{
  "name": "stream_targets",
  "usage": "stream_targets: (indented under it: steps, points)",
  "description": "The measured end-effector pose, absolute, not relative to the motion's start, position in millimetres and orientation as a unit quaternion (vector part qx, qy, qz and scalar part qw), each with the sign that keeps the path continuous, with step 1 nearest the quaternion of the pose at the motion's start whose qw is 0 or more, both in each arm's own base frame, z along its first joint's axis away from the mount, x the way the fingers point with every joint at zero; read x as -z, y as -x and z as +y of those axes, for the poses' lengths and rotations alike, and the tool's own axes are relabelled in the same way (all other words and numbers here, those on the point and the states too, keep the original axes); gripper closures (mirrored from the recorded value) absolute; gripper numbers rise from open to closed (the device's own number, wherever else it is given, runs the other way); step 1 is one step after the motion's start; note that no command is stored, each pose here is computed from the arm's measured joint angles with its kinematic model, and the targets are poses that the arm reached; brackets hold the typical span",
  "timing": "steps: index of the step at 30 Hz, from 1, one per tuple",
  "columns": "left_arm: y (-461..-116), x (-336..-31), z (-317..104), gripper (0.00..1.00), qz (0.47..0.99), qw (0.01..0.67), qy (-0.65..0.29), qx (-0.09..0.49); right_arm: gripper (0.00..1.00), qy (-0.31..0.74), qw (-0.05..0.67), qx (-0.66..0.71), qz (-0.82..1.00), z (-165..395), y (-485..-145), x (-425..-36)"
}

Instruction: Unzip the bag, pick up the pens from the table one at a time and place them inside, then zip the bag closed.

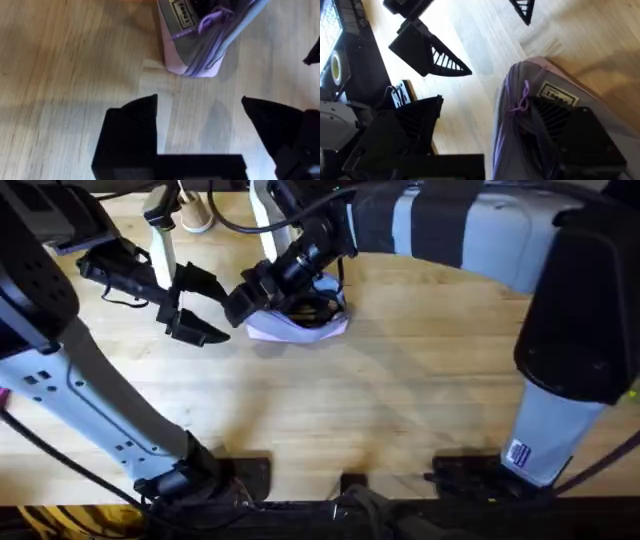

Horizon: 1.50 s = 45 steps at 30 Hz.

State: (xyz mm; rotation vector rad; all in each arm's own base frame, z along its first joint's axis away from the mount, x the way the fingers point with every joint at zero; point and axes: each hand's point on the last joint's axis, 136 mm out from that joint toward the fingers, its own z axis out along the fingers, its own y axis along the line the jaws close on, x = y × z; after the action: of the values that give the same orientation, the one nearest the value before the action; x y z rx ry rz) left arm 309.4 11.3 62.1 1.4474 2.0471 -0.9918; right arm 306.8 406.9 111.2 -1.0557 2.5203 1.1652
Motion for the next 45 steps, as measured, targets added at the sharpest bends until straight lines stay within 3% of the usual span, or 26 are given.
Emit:
stream_targets:
  steps: [14, 16, 20, 24, 29, 30, 31, 45]
  points:
    - [-311, -64, 10, 0.007, 0.739, 0.229, -0.52, 0.362, 0.008, 0.357, 0.097, -0.394, 0.842, 410, -310, -114]
    - [-312, -64, 9, 0.007, 0.739, 0.23, -0.519, 0.362, 0.091, 0.357, 0.098, -0.393, 0.842, 410, -311, -114]
    - [-312, -64, 9, 0.007, 0.739, 0.23, -0.519, 0.362, 0.389, 0.355, 0.101, -0.386, 0.845, 409, -313, -112]
    - [-312, -64, 9, 0.006, 0.739, 0.23, -0.519, 0.362, 0.499, 0.354, 0.102, -0.381, 0.848, 408, -314, -110]
    - [-311, -64, 9, 0.006, 0.739, 0.23, -0.519, 0.362, 0.762, 0.351, 0.107, -0.368, 0.854, 405, -317, -107]
    - [-311, -64, 9, 0.006, 0.739, 0.23, -0.519, 0.362, 0.916, 0.35, 0.11, -0.362, 0.857, 404, -319, -106]
    - [-311, -64, 9, 0.006, 0.739, 0.23, -0.519, 0.362, 0.951, 0.35, 0.111, -0.362, 0.857, 404, -319, -106]
    - [-312, -65, 9, 0.006, 0.739, 0.231, -0.519, 0.363, 0.968, 0.351, 0.116, -0.362, 0.856, 405, -322, -107]
